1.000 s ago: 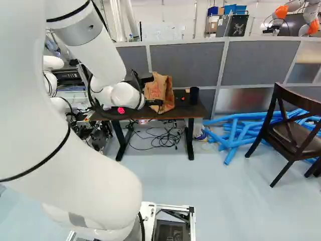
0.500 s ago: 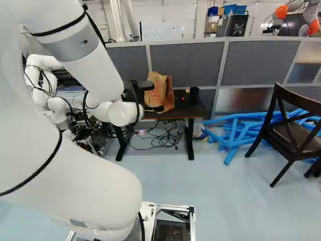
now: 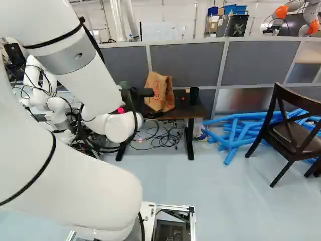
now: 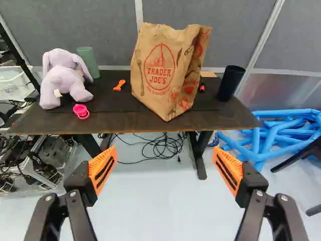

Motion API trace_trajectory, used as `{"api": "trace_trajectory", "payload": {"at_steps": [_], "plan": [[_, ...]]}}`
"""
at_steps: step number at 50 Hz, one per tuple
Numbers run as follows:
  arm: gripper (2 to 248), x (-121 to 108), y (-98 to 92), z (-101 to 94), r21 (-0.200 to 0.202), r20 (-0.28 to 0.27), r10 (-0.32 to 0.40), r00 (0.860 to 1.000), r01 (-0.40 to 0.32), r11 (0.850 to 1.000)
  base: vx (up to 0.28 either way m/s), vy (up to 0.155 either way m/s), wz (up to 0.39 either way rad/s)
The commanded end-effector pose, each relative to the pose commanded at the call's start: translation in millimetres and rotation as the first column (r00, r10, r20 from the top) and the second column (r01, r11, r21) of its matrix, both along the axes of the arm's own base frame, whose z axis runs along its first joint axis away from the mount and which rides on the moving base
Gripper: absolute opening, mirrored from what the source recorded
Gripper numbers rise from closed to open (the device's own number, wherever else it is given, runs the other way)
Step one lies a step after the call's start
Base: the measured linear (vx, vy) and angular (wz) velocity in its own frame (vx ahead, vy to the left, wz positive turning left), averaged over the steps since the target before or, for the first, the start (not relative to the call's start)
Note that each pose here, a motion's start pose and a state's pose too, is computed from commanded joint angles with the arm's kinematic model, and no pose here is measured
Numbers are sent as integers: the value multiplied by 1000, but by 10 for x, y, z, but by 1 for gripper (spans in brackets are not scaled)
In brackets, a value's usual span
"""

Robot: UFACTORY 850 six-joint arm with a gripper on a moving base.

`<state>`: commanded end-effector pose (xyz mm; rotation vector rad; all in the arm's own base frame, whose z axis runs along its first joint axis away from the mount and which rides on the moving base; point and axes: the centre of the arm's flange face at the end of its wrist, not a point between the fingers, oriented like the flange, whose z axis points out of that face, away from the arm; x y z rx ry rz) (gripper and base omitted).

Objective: Pick up the bag on the ground and place it on the table

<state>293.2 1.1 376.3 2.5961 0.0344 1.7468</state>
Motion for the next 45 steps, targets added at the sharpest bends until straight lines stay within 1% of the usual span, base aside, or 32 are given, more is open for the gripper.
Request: {"api": "trace_trajectory", "payload": {"at_steps": [22,45], "plan": [[247,-179,-9,-84,18,43,-9,999,8,1000,0,0,0],[247,-229,-11,-106,23,54,-11,998,10,1000,0,0,0]]}}
